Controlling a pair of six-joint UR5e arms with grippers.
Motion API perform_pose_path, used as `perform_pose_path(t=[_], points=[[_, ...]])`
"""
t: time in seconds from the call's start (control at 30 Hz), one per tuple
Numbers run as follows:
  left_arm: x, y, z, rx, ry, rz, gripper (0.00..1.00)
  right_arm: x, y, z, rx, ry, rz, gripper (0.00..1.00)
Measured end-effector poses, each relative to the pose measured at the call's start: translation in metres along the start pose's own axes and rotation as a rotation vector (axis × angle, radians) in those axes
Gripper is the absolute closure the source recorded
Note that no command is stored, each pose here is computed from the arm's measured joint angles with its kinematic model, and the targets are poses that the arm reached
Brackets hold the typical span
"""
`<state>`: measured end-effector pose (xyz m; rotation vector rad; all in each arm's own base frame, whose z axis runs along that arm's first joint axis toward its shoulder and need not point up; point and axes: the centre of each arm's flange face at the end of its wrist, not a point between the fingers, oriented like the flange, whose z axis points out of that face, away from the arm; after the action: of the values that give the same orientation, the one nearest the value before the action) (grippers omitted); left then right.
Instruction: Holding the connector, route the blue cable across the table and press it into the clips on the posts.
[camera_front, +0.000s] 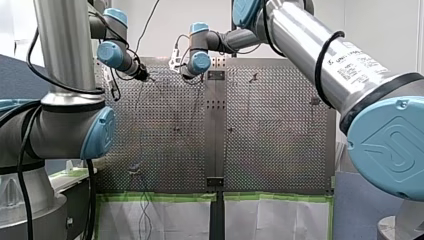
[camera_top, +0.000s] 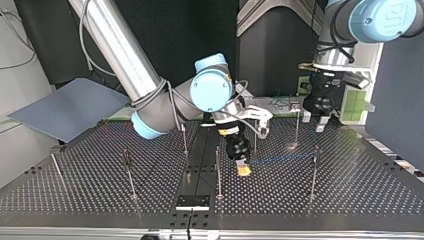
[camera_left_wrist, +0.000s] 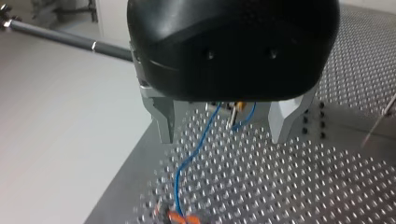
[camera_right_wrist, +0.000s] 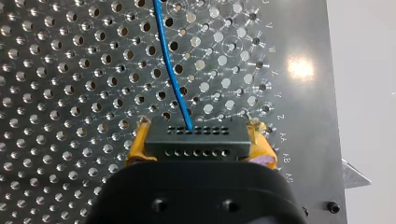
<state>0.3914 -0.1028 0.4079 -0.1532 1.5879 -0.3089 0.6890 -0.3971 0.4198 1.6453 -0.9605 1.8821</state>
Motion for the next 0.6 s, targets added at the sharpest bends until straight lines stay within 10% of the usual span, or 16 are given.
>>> perform_pose_path(t=[0.6], points=[[-0.021, -0.026, 0.048, 0.095, -0.041, 0.017, 0.0, 0.0, -0.001, 0.0, 0.003, -0.001, 0.006, 1.0]])
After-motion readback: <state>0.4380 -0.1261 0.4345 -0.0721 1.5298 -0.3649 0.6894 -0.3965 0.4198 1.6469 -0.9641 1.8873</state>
